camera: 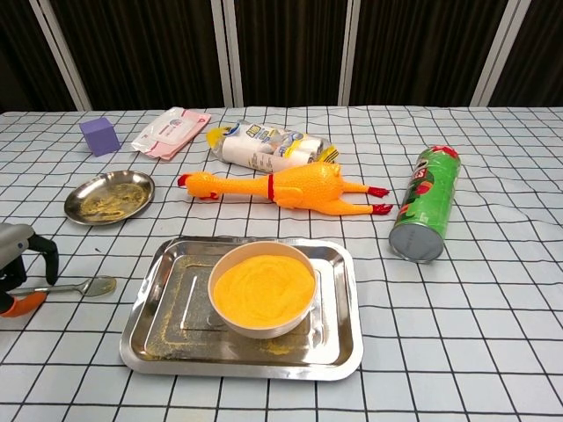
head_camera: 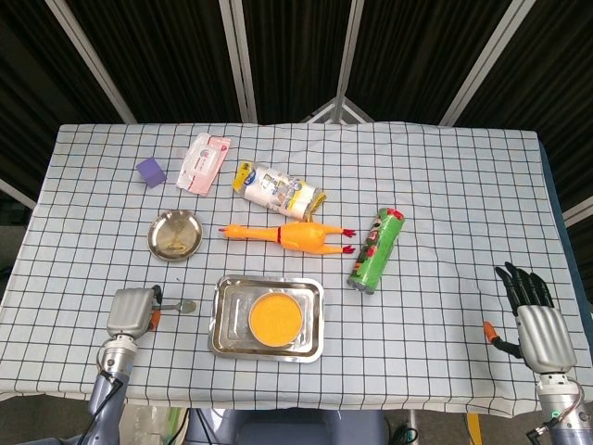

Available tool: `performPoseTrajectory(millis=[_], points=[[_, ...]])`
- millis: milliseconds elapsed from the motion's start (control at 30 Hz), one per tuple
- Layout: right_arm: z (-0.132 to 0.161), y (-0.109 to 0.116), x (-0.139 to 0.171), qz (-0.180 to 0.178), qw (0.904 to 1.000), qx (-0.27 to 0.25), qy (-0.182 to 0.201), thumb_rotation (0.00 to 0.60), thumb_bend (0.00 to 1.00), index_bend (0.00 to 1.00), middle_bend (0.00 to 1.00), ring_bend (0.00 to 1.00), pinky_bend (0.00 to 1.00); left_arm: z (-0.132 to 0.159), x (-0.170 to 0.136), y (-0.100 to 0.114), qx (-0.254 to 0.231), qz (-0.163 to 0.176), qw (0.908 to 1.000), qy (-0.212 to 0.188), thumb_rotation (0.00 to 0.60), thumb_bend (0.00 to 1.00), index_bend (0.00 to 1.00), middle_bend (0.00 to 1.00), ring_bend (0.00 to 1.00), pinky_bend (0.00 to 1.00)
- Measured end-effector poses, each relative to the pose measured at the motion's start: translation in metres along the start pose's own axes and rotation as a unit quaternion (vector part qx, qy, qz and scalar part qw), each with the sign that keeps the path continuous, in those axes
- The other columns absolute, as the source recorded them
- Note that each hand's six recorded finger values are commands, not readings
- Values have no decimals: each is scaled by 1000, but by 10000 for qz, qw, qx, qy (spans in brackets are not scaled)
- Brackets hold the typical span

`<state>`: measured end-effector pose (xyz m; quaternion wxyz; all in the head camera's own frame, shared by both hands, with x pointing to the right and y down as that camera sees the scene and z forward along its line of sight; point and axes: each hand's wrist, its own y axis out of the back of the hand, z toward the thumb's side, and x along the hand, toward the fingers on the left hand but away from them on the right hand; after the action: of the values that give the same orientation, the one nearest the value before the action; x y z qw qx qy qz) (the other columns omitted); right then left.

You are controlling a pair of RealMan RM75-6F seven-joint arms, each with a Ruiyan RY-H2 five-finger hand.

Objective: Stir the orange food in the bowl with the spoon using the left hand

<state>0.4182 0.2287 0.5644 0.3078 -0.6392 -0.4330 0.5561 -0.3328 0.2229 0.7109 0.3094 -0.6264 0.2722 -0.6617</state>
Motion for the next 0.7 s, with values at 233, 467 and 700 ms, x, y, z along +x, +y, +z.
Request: performPoseTrajectory(millis=[233,467,700], points=[[0,0,0,3,10000,-12,0,600,370,0,0,0,0,0,0,-2,2,-20,10000,21,600,604,505,1000,954,933],[0,0,0,6,10000,-9,-5,600,370,0,0,0,0,0,0,1,-34,26,10000,7,600,630,519,1000,954,933],[0,1,0,3,10000,-21,-18,600,370,0,0,0,0,-1,-1,8,-85,106,9999,-6,600,643,521,1000,954,933]])
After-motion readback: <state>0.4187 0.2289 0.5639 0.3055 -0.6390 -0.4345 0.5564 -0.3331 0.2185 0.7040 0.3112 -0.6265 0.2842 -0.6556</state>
